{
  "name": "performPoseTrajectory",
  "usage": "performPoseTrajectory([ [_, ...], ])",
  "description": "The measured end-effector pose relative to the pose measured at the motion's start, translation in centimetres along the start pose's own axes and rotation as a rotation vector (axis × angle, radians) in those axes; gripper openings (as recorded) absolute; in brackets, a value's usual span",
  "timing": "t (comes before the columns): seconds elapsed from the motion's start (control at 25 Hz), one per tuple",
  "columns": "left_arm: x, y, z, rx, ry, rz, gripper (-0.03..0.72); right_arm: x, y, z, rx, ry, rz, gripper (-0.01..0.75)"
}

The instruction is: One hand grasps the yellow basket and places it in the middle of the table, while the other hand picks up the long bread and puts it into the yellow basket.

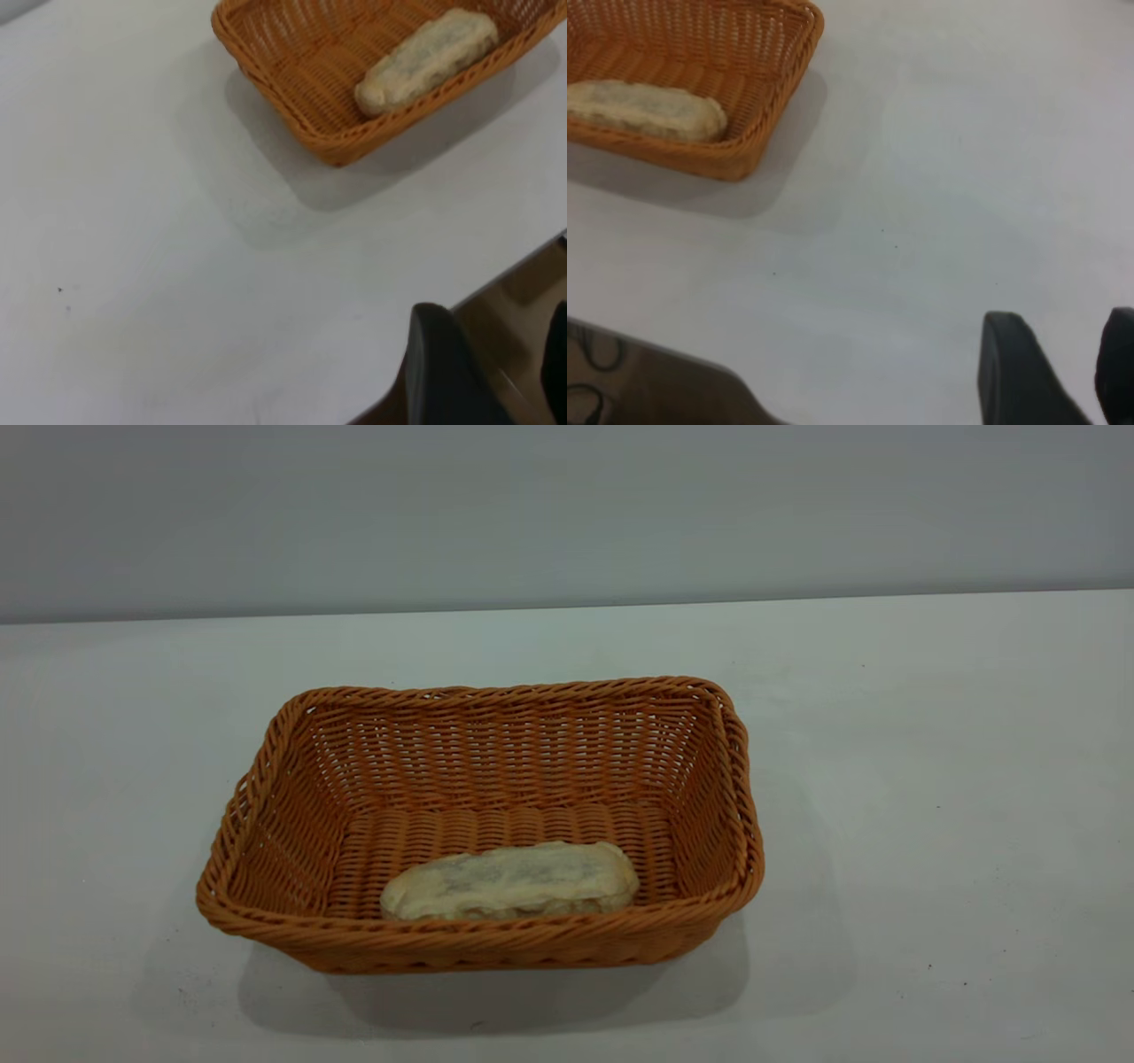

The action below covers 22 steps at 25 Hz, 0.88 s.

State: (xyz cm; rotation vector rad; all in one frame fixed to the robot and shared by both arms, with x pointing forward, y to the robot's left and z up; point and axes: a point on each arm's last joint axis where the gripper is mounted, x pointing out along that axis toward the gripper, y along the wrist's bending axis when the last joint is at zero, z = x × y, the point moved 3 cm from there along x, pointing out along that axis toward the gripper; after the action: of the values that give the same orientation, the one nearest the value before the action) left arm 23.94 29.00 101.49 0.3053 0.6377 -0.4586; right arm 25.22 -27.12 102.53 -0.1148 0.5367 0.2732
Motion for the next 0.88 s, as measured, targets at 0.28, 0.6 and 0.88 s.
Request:
performPoseTrajectory([
  [0.28, 0.03, 0.04, 0.00, 0.000, 0.000, 0.003, 0.333, 0.00, 0.00, 0.00, 0.000, 0.000, 0.000, 0.266],
  [0.6, 0.08, 0.05, -0.04, 0.000, 0.002, 0.004, 0.331, 0.00, -0.10, -0.03, -0.004, 0.003, -0.009, 0.266],
  [0.88, 0.08, 0.04, -0.04, 0.000, 0.002, 0.003, 0.331, 0.00, -0.11, -0.03, -0.004, 0.003, -0.009, 0.266],
])
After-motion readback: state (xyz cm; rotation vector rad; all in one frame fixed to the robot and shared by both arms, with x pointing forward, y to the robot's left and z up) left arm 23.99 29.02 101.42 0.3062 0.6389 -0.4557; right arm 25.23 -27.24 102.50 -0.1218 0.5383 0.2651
